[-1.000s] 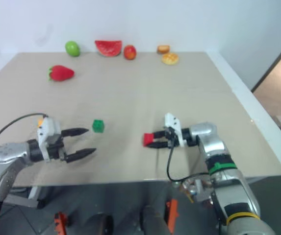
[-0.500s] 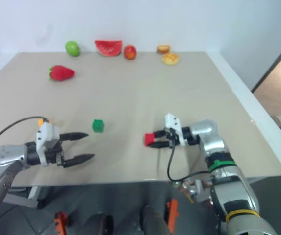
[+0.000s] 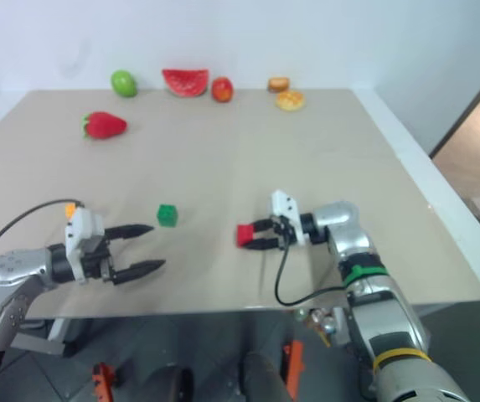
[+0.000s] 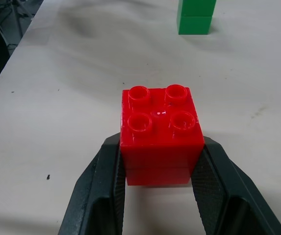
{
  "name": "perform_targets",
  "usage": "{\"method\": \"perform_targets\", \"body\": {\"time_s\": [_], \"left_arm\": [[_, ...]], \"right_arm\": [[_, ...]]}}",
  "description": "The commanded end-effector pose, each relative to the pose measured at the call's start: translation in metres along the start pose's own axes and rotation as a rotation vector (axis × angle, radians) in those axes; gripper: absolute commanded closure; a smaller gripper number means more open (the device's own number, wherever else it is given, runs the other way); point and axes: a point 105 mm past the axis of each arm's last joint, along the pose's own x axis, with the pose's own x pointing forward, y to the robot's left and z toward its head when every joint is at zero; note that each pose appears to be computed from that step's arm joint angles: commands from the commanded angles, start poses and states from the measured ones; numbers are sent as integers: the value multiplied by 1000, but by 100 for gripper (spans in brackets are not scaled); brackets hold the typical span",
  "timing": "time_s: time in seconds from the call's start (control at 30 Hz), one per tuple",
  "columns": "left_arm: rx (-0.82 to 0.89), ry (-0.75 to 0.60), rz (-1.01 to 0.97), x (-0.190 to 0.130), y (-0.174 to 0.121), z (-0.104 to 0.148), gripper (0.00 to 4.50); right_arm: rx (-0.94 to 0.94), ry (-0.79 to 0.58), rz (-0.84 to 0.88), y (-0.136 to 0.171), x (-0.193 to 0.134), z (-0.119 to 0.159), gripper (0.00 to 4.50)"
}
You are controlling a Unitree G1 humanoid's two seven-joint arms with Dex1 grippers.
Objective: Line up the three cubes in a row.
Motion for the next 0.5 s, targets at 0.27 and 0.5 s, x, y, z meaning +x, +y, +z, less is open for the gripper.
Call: {"method": "perform_targets", "body": {"time_s": [0.27,0.5], "left_arm": [[34,-22,42,-7,2,13,14],[15,-12,72,-12,6,7,14]], "right_arm": [[-33,11,51,4,0,3,275],[-56,57,-14,-5,-4,-4,81]]}}
